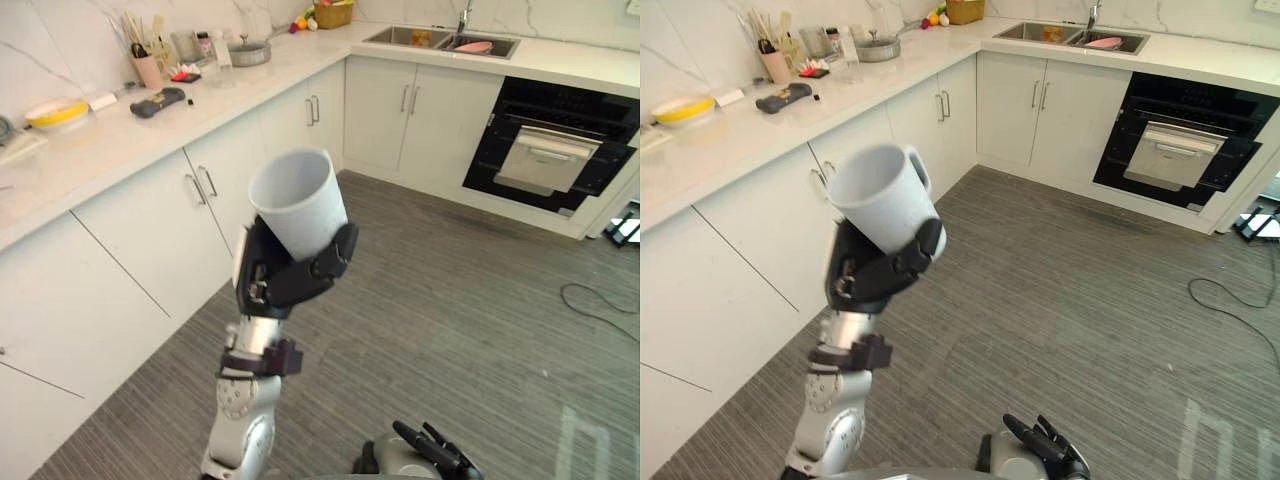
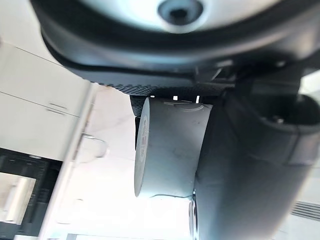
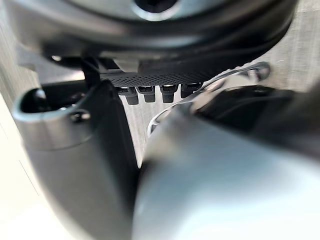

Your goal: Walk over to the sink, pick up the cup, carry it to the dishwasher, place the cup inside the dishwasher, then close the dishwasher door

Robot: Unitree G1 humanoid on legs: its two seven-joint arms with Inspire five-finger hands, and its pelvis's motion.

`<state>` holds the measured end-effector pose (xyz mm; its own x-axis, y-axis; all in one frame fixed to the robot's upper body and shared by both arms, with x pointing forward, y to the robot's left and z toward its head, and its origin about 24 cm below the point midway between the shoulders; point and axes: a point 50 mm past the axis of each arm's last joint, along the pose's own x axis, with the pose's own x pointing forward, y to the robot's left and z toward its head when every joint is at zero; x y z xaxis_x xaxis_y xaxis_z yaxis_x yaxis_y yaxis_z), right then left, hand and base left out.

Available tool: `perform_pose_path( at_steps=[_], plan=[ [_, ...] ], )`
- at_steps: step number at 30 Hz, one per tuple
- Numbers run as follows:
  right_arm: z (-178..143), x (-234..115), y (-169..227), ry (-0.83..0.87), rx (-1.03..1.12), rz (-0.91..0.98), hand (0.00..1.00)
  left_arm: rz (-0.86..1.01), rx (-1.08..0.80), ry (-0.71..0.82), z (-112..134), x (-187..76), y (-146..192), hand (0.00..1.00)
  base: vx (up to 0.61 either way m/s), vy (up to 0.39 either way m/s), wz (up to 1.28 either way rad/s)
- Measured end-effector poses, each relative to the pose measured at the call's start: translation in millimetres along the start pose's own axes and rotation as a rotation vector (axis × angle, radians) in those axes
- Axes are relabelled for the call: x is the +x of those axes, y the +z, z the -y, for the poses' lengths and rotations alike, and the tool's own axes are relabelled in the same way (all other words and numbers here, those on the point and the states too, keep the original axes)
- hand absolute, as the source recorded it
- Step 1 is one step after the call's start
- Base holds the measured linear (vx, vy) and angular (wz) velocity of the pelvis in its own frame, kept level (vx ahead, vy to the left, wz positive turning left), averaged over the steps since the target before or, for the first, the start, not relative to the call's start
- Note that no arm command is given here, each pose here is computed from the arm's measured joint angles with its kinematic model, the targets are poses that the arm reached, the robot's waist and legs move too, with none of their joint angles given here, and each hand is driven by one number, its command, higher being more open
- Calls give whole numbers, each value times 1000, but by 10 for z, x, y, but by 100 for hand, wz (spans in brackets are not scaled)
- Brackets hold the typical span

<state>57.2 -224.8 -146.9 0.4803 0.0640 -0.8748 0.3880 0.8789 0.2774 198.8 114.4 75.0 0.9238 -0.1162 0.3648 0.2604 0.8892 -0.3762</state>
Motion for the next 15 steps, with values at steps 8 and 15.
perform_pose_path(
  at_steps=[8, 15],
  plan=[
    [3, 60, -80, -7, -104, -107, 100, -27, 85, 195, -419, -253, 51, 0, 531, -20, -54],
    [-219, 130, -148, 20, -65, -41, 100, 22, 108, 149, -487, -151, 182, 0, 507, 67, 6]
  ],
)
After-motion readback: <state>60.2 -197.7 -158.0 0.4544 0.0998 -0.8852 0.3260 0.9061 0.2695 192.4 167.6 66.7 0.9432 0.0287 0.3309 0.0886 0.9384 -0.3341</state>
